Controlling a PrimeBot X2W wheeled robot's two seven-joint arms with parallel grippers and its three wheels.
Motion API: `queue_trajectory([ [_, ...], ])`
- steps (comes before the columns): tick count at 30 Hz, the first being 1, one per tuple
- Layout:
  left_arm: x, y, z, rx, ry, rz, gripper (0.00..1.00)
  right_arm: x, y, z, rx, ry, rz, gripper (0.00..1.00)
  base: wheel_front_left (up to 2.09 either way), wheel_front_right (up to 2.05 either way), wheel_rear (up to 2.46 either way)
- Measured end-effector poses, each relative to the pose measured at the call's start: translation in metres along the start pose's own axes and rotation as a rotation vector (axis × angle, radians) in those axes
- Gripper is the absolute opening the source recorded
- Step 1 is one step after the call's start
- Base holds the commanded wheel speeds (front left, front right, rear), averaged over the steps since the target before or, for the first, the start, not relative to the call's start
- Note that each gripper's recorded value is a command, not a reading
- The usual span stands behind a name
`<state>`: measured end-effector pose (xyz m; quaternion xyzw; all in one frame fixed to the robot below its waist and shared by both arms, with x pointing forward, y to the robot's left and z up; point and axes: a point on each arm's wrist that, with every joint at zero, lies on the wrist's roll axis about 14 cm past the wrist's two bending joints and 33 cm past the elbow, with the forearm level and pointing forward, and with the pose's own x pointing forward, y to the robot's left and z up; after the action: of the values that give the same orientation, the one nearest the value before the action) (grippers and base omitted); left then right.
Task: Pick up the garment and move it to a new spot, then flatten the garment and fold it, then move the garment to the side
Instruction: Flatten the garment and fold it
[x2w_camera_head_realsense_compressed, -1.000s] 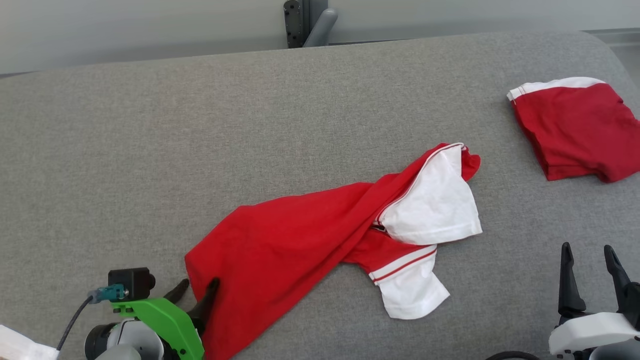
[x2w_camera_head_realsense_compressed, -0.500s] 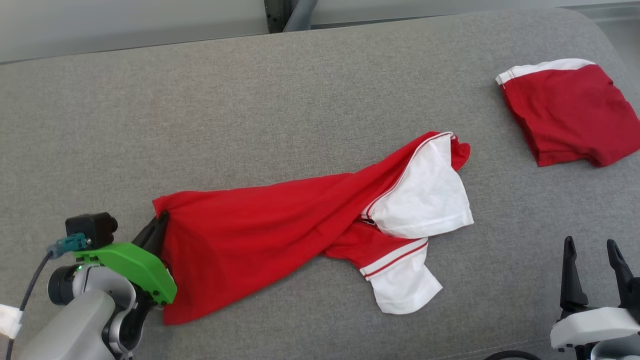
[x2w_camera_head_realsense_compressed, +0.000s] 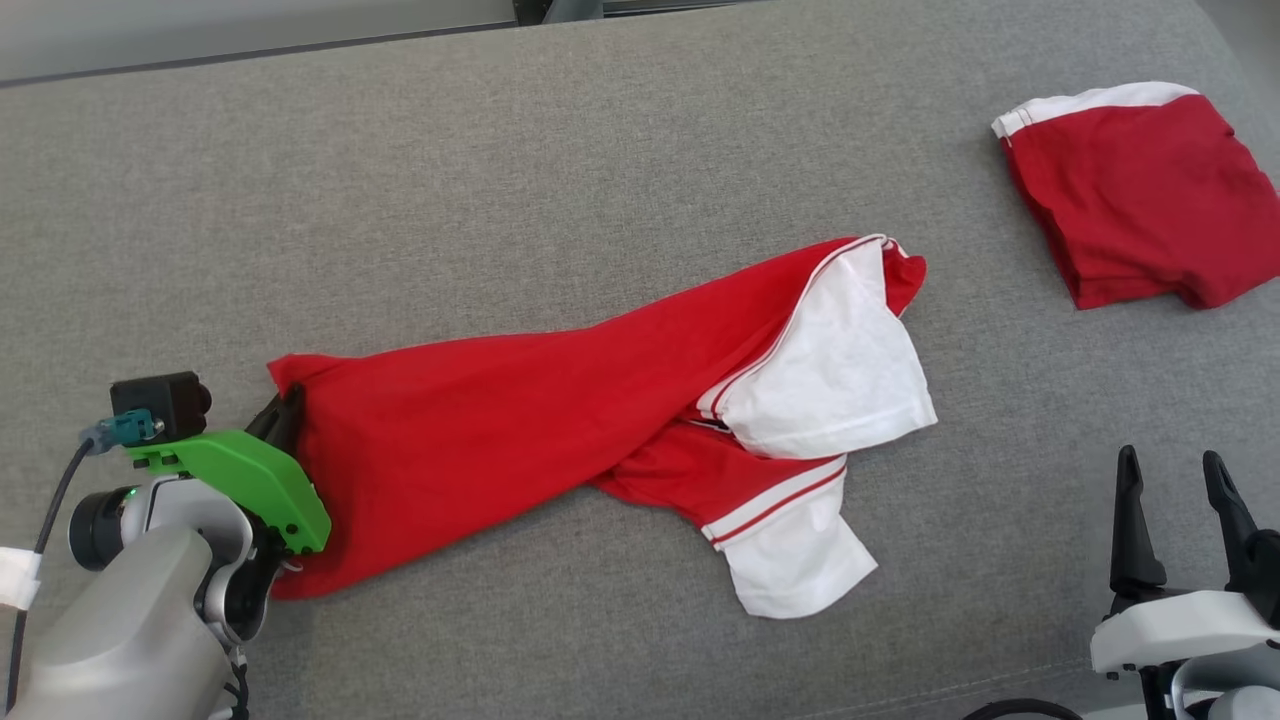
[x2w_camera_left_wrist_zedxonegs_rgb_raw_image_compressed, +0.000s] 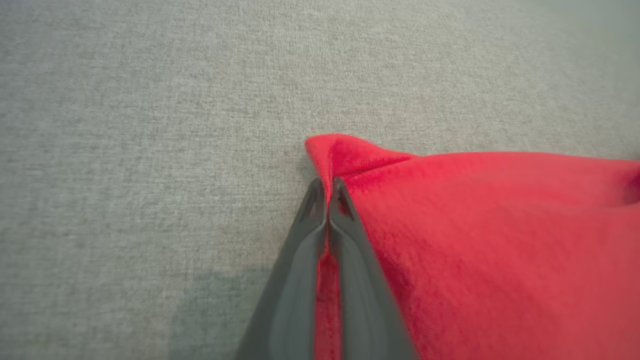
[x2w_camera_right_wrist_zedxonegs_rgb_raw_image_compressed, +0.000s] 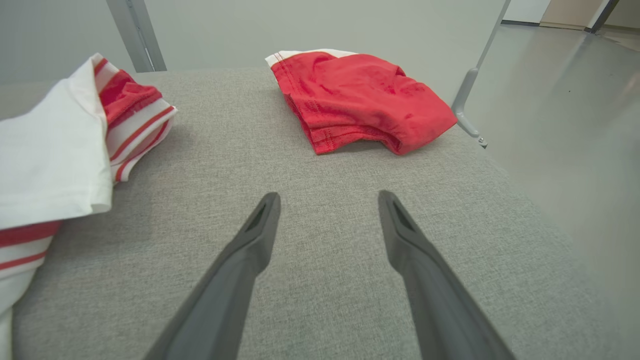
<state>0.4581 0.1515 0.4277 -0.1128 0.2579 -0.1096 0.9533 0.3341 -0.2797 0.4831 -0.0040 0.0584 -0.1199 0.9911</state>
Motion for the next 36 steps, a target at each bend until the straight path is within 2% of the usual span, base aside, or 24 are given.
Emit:
queue_trajectory([
  [3,0.003,0.002,-0.003,0.002,-0.011,0.006,0.0,-0.001,-0.004,-0.001,-0.001,0.003,-0.012,1.0,0.0,0.0,0.0],
  [4,0.003,0.005,-0.002,0.008,-0.022,0.014,0.07,-0.001,-0.004,-0.001,-0.001,0.003,-0.012,1.0,0.0,0.0,0.0],
  [7,0.001,0.014,0.001,0.022,-0.056,0.044,0.5,-0.001,-0.003,-0.002,0.001,0.005,-0.009,1.0,0.0,0.0,0.0],
  [8,0.0,0.017,0.003,0.026,-0.066,0.054,1.0,-0.001,-0.002,-0.002,0.002,0.005,-0.006,1.0,0.0,0.0,0.0],
  [15,-0.01,0.031,0.017,0.034,-0.125,0.106,1.0,-0.001,0.005,0.003,0.009,-0.012,0.015,1.0,0.0,0.0,0.0],
  [18,-0.017,0.033,0.049,0.007,-0.237,0.123,1.0,-0.003,0.003,0.007,0.011,-0.023,0.011,1.0,0.0,0.0,0.0],
  [20,-0.027,0.03,0.055,0.002,-0.287,0.117,1.0,-0.005,-0.001,0.008,0.011,-0.027,0.002,1.0,0.0,0.0,0.0],
  [24,-0.05,0.01,0.008,-0.029,-0.246,0.078,1.0,-0.012,-0.005,0.005,0.011,-0.018,-0.007,1.0,0.0,0.0,0.0],
  [29,-0.076,-0.013,-0.02,-0.058,-0.235,0.039,1.0,-0.013,-0.003,0.002,0.017,-0.01,-0.001,1.0,0.0,0.0,0.0],
  [36,-0.099,-0.008,-0.058,-0.057,-0.158,0.093,1.0,-0.012,0.003,0.005,0.015,-0.017,0.018,1.0,0.0,0.0,0.0],
])
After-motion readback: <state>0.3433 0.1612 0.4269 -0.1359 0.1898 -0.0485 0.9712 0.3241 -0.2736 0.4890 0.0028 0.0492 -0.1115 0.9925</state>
